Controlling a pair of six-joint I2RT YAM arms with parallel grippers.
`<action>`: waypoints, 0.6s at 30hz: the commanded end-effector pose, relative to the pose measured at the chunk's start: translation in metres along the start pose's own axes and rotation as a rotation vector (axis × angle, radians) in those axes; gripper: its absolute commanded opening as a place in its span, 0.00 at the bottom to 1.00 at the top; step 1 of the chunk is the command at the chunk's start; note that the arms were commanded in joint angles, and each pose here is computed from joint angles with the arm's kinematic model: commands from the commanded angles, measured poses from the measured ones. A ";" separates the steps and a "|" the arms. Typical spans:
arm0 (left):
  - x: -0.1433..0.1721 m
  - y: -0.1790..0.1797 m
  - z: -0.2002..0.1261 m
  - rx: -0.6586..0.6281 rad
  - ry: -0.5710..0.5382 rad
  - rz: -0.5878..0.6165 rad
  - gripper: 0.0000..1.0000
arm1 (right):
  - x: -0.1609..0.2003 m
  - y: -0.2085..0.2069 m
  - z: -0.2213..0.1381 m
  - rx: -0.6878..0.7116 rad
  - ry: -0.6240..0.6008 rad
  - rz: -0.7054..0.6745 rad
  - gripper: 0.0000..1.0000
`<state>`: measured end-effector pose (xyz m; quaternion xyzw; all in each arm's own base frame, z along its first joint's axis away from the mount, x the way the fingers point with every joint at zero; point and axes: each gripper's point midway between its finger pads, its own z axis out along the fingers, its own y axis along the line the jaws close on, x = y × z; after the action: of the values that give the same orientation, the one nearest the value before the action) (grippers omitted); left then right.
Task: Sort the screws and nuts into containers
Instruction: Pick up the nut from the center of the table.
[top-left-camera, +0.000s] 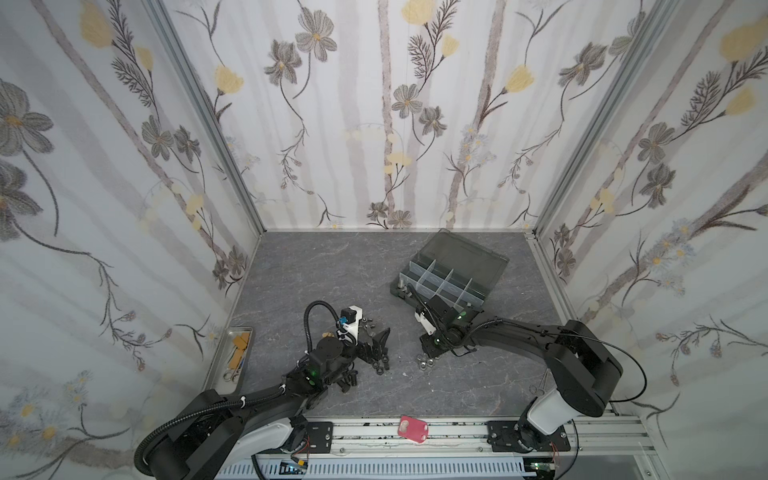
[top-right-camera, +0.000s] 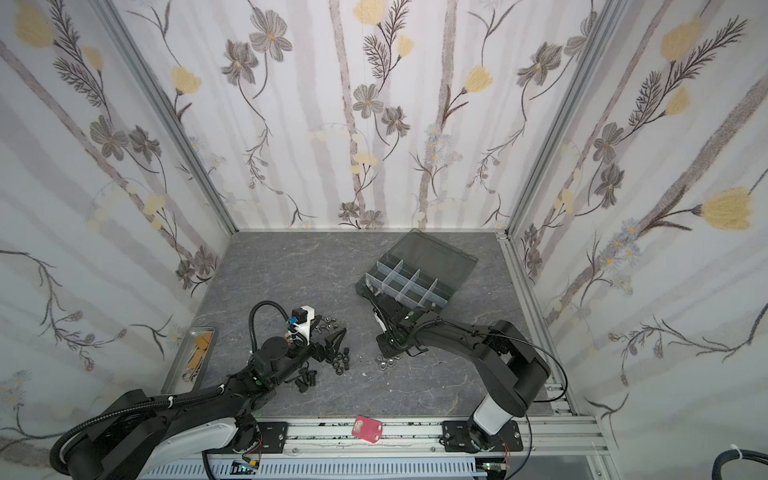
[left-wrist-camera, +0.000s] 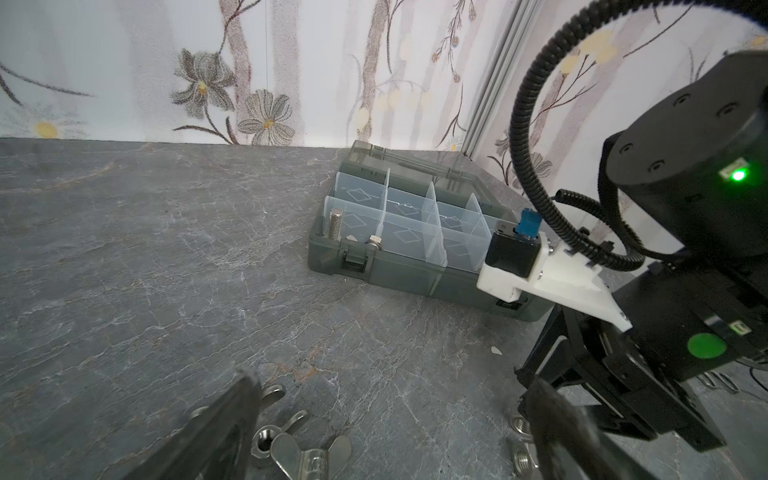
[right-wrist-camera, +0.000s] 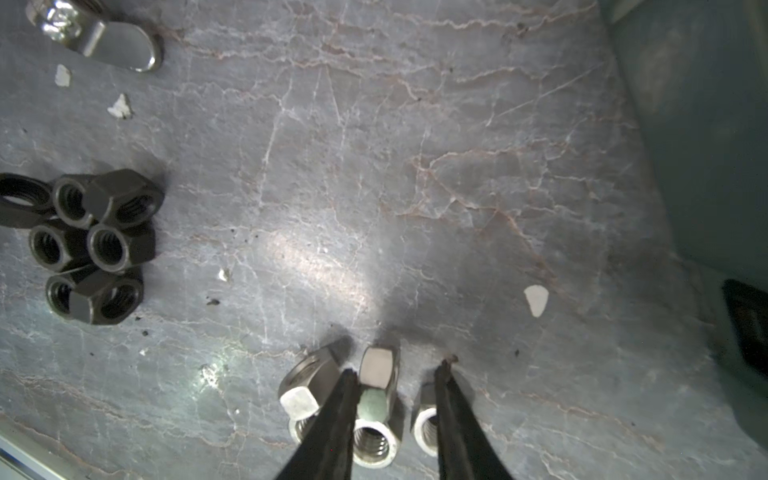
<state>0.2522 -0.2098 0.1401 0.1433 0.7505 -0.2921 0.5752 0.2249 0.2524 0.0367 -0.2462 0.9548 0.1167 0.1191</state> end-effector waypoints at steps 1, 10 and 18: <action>-0.009 -0.004 0.001 0.017 -0.038 -0.010 1.00 | 0.006 0.000 0.003 0.004 0.024 0.001 0.35; -0.008 -0.003 0.001 0.014 -0.036 -0.012 1.00 | 0.007 -0.001 0.016 0.008 0.037 0.023 0.28; -0.012 -0.004 0.000 0.020 -0.053 -0.009 1.00 | -0.017 0.005 0.003 0.006 -0.030 0.003 0.08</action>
<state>0.2518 -0.2093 0.1359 0.1438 0.7527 -0.2906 0.5730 0.2260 0.2560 0.0265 -0.2399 0.9586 0.1109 0.1064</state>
